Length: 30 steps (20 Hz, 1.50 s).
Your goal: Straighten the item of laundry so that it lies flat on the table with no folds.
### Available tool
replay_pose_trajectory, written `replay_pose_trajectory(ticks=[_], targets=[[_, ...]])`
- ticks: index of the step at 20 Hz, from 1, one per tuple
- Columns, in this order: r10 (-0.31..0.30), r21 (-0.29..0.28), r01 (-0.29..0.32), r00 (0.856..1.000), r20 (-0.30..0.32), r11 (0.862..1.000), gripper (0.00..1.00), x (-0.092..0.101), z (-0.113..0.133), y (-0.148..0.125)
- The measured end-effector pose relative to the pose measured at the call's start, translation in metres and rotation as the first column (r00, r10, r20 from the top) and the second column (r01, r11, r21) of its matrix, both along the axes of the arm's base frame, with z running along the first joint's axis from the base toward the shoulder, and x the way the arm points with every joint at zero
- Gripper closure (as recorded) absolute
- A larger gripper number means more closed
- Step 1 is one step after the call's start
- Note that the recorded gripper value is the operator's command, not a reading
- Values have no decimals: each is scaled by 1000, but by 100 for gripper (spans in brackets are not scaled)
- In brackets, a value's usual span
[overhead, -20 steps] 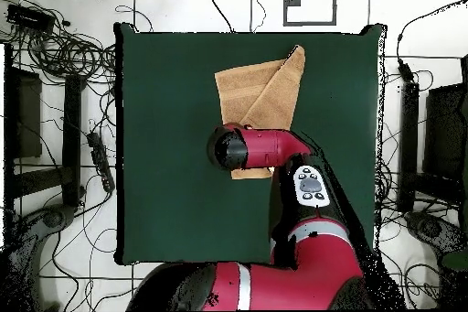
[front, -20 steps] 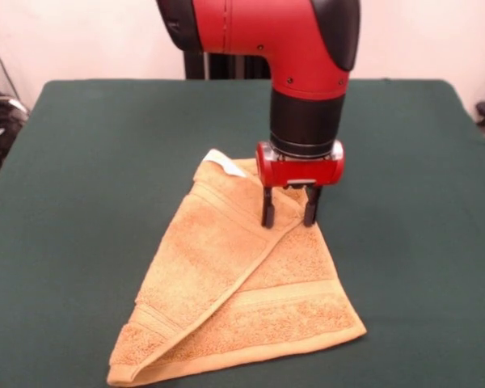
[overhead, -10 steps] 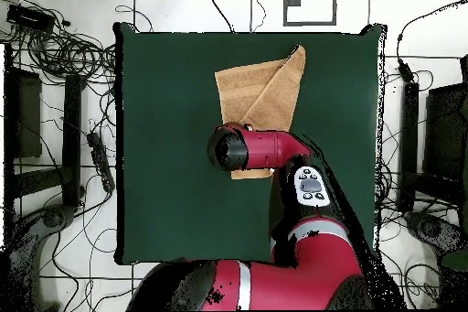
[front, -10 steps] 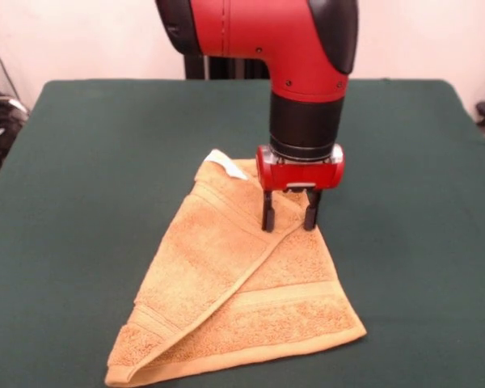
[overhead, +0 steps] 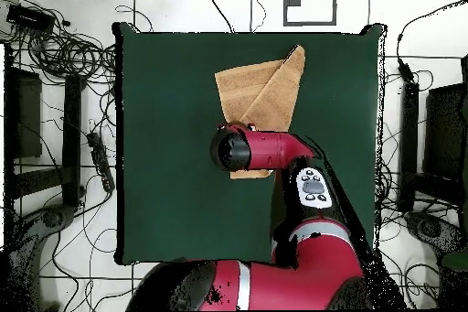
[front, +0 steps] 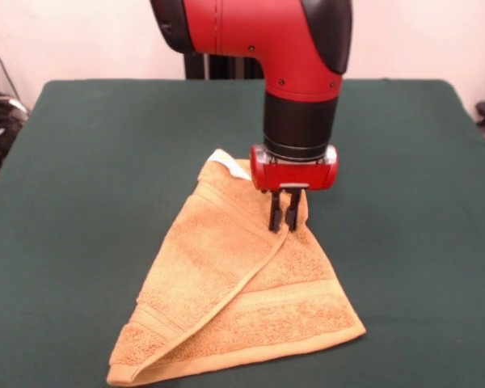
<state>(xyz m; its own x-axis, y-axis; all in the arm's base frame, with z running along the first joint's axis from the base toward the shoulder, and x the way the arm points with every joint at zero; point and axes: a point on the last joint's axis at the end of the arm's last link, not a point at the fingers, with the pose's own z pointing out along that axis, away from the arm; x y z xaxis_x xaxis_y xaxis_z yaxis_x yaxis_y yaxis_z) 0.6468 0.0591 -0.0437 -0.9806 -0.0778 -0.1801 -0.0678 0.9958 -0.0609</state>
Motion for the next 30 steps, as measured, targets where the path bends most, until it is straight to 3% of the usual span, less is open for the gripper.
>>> replay_pose_trajectory(ticks=[19, 30], targets=[[-48, 14, 48, 999, -4, 999, 100, -1, 2, 0], [-102, 22, 101, 994, 34, 995, 100, 0, 65, 12]])
